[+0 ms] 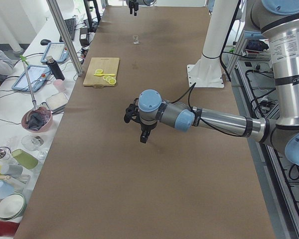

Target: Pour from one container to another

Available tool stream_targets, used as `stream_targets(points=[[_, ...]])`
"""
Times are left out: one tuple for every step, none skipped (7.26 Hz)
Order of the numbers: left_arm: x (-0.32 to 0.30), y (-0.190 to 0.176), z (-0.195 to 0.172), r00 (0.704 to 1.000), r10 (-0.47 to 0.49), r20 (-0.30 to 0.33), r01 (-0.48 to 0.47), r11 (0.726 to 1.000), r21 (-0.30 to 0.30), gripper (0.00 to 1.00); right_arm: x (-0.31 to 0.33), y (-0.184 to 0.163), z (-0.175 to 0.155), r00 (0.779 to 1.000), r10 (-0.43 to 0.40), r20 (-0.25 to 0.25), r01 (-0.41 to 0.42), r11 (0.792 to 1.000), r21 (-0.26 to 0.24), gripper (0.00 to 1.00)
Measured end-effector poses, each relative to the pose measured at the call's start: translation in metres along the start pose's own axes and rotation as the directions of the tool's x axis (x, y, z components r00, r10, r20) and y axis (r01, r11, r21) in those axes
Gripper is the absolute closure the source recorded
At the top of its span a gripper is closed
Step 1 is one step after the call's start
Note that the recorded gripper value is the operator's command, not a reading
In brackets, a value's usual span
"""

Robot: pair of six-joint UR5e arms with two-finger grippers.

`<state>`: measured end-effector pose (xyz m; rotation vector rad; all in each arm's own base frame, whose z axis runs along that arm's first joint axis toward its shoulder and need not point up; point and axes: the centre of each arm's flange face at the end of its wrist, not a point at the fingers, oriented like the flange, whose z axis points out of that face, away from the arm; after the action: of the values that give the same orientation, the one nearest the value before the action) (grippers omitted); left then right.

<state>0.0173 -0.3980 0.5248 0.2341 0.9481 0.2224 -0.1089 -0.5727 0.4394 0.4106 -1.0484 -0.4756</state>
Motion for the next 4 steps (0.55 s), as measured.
stream_targets(points=[[0.005,-0.001,-0.01,0.997,0.042,0.058,-0.046,0.996,0.076,0.01,0.001,0.006,0.002,0.997,-0.078,0.005,0.078,0.997,-0.003,0.0],[0.004,0.005,-0.017,0.984,0.103,0.144,-0.127,0.977,0.17,0.01,0.003,0.014,0.005,0.99,-0.138,0.009,0.138,0.99,-0.006,0.0],[-0.001,0.014,-0.021,0.969,0.143,0.204,-0.191,0.952,0.241,0.01,0.005,0.02,0.013,0.984,-0.175,0.017,0.175,0.985,-0.012,0.0],[-0.003,0.023,-0.025,0.955,0.173,0.239,-0.243,0.922,0.301,0.01,0.006,0.024,0.028,0.981,-0.191,0.028,0.192,0.981,-0.03,0.0]])
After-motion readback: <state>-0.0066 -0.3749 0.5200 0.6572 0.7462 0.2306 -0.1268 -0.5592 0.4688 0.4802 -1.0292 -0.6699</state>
